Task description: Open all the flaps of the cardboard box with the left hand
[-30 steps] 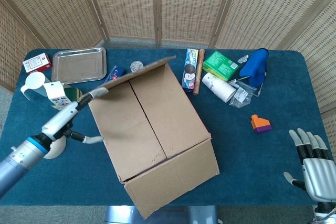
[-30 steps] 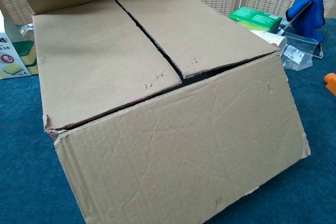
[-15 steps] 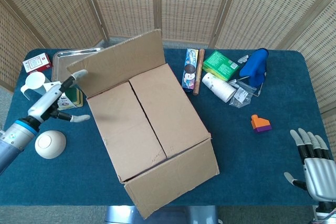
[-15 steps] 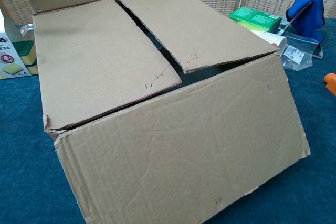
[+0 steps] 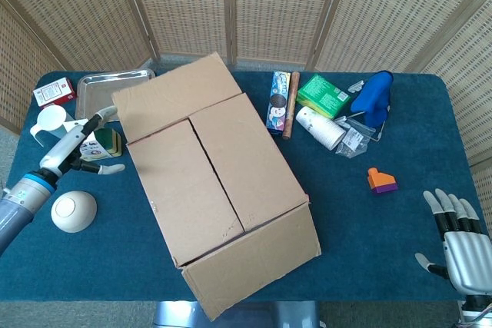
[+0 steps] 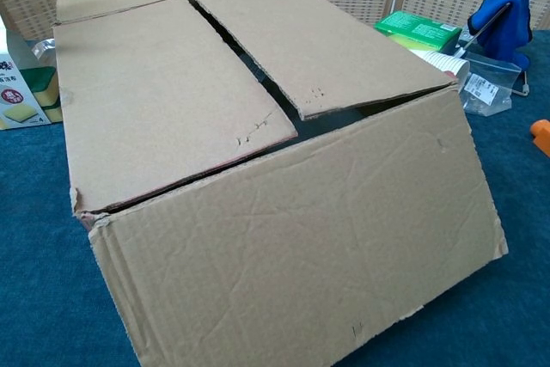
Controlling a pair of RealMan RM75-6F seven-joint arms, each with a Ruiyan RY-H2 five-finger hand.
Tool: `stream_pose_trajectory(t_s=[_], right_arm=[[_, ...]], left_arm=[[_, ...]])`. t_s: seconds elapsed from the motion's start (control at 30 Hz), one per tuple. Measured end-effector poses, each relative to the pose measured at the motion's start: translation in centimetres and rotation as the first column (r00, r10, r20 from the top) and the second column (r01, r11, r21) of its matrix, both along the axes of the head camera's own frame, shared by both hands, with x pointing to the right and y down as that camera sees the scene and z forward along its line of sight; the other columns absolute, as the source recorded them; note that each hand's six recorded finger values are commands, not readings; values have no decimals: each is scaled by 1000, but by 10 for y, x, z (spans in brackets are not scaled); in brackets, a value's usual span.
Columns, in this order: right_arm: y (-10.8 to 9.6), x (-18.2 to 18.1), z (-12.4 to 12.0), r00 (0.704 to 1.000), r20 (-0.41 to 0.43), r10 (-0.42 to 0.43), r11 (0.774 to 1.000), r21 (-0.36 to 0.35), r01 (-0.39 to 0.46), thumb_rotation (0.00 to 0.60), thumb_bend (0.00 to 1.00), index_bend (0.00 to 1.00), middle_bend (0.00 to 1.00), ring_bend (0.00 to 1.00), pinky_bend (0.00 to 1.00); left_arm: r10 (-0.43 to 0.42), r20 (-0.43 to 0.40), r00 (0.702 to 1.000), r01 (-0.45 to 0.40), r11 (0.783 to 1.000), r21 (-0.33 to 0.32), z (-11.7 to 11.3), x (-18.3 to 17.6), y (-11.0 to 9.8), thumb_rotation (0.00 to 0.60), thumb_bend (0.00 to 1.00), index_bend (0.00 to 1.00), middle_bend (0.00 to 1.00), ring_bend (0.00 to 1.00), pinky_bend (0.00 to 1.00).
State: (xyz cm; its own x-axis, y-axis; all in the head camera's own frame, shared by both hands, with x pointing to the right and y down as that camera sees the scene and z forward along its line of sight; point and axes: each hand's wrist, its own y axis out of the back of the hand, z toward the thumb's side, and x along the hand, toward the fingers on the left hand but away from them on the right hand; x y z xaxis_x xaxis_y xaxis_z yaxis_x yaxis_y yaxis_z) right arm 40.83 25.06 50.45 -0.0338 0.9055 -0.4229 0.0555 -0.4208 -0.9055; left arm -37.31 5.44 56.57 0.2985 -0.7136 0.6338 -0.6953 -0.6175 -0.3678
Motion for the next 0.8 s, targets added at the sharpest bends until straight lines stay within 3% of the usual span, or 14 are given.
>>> stream_pose_trajectory(t_s=[0.27,0.5,0.6,0.7,0.8], right_arm=[[0,-1,1,1000,1,-1,1000,-1,1,600,0,0,0,0,0],[1,-1,0,1000,4,-3,1000,-1,3,600,0,0,0,0,0],[1,-1,-1,1000,9,-2,1000,0,2,600,0,0,0,0,0],[0,0,-3,1000,12,2,1000,5,-2,600,0,0,0,0,0],[0,1,-4,1000,16,4,1000,8,-4,600,0,0,0,0,0]], left_arm=[[93,53,994,-97,993,74,-4,11,3,600,1,3,0,0,0],[227,178,958,-261,945,196,-5,40,11,600,3,3,0,0,0],[273,192,943,-312,926,215,-1,62,20,600,21,77,3,8,39],[309,169,936,-341,916,213,0,84,30,600,40,222,96,65,118],[341,171,924,-373,904,210,0,95,34,600,43,255,151,89,156]])
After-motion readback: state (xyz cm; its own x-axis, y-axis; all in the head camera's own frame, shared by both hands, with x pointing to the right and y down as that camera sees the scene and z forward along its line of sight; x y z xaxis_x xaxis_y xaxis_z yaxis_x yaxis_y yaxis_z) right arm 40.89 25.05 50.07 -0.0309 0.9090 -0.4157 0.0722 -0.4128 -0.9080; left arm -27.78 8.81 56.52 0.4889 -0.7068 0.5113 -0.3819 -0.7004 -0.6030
